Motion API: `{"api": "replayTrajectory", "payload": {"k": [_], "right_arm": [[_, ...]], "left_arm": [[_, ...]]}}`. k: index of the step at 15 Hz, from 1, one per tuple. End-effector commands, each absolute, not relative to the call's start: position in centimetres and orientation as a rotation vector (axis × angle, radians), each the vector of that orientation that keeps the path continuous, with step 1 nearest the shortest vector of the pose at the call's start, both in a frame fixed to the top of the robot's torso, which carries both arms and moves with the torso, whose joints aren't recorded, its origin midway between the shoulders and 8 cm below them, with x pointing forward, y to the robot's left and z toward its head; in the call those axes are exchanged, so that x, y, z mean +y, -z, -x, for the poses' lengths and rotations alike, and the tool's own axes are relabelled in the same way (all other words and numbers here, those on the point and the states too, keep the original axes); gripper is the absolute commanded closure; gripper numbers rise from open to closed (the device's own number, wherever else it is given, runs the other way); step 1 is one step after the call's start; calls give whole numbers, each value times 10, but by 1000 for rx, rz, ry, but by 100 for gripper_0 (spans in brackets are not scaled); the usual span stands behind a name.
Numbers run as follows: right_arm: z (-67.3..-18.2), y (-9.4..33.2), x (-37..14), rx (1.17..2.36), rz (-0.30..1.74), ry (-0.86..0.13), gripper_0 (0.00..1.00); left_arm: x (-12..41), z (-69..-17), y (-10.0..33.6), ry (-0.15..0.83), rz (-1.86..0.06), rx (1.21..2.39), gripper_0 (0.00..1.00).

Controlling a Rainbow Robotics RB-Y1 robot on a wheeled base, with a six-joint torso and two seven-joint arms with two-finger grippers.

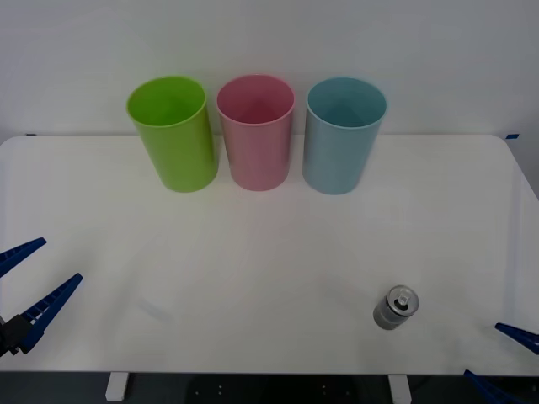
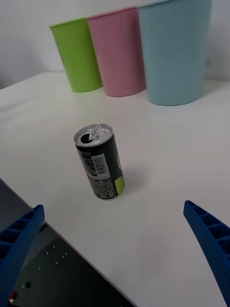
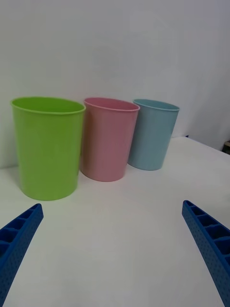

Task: Grasp the object on the table and drop it into the matching bin: aluminum can to the light blue bin, PET bottle to the pink bin.

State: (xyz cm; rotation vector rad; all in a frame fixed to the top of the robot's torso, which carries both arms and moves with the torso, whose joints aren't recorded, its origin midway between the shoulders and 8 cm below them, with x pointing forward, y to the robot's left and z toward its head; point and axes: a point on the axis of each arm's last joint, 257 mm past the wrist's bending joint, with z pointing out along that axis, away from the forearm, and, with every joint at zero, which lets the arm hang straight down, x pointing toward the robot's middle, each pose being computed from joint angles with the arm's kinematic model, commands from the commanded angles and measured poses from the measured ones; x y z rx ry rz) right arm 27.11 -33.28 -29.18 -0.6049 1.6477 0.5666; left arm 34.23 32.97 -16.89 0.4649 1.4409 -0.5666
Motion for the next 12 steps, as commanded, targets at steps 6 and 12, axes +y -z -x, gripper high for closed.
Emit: {"api": "replayTrajectory", "payload": {"k": [6, 12], "right_arm": [[-293, 310, -309, 1605, 570, -604, 0], [-310, 316, -288, 1579, 555, -594, 0]], "left_arm": [[330, -342, 169, 567, -465, 1441, 0], [330, -342, 169, 567, -465, 1441, 0]]}}
